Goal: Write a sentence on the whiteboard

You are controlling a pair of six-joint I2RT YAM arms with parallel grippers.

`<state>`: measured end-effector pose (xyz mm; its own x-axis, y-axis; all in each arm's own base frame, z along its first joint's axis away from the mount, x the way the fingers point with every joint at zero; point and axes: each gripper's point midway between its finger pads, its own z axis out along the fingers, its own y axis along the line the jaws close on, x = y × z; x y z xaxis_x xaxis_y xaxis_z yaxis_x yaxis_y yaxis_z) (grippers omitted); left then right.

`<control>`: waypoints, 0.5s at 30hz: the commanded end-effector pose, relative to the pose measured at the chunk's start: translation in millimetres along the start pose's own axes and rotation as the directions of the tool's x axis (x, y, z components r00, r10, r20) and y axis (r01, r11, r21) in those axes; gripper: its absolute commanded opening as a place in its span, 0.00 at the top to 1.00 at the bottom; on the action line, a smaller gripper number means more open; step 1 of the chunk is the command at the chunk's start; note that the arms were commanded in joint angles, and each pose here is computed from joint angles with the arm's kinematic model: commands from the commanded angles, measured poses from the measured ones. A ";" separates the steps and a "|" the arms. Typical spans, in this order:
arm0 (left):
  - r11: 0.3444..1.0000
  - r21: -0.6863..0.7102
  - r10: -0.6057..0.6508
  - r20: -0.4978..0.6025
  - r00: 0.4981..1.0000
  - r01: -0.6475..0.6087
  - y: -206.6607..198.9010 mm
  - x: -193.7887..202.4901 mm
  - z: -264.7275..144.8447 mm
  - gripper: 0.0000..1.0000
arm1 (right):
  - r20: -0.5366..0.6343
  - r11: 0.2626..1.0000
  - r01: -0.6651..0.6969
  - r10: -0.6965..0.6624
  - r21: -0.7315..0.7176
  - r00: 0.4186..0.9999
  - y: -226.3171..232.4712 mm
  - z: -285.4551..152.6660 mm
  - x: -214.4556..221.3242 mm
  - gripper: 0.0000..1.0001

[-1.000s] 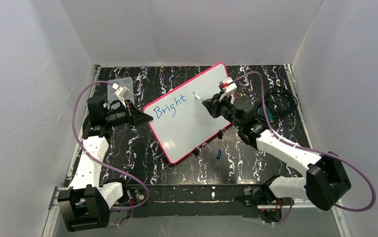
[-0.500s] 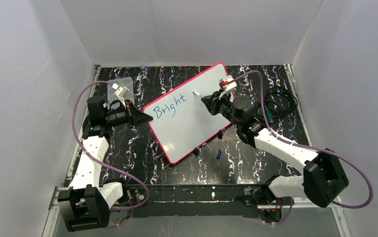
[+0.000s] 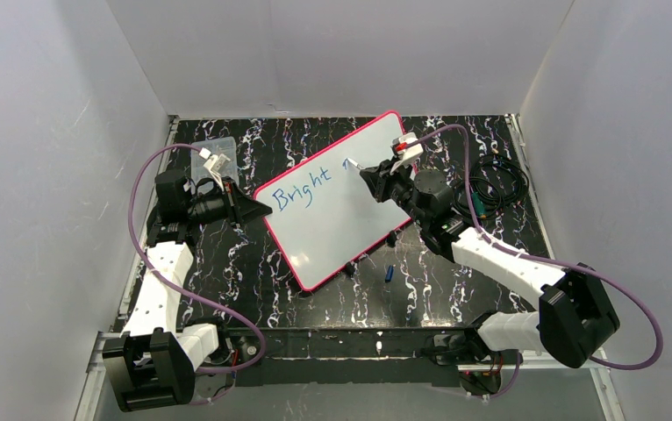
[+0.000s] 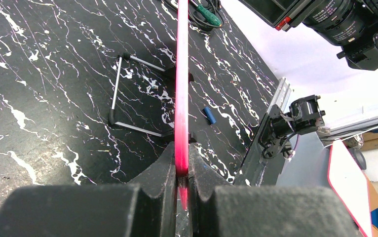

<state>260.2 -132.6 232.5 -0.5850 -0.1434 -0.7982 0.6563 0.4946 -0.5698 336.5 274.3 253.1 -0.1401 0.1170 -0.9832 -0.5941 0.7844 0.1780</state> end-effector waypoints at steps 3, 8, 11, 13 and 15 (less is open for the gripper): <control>0.994 0.031 0.102 0.034 0.994 -0.104 -11.8 -11.9 -3.7 1.00 | -0.008 1.000 -0.005 0.005 0.023 1.000 -5.4 -5.8 4.6 0.99; 0.994 0.030 0.102 0.034 0.994 -0.103 -12.1 -12.2 -3.9 1.00 | -0.019 0.999 -0.011 0.012 0.032 1.000 -7.3 -10.6 9.6 0.99; 0.994 0.030 0.104 0.034 0.994 -0.105 -12.0 -12.3 -3.9 1.00 | -0.021 0.999 -0.011 0.012 0.033 1.000 -7.2 -11.7 10.3 0.99; 0.994 0.030 0.103 0.034 0.994 -0.104 -12.1 -12.2 -3.9 1.00 | -0.020 0.999 -0.011 0.012 0.031 1.000 -7.1 -11.3 9.4 0.99; 0.994 0.031 0.103 0.035 0.994 -0.104 -12.2 -12.3 -3.9 1.00 | -0.018 1.000 -0.013 0.014 0.025 1.000 -5.5 -10.3 8.4 0.99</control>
<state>260.2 -132.7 232.5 -0.5848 -0.1431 -0.7985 0.6567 0.4944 -0.5695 330.2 267.9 241.6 -0.1627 0.1090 -0.9806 -0.5834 0.7909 0.1847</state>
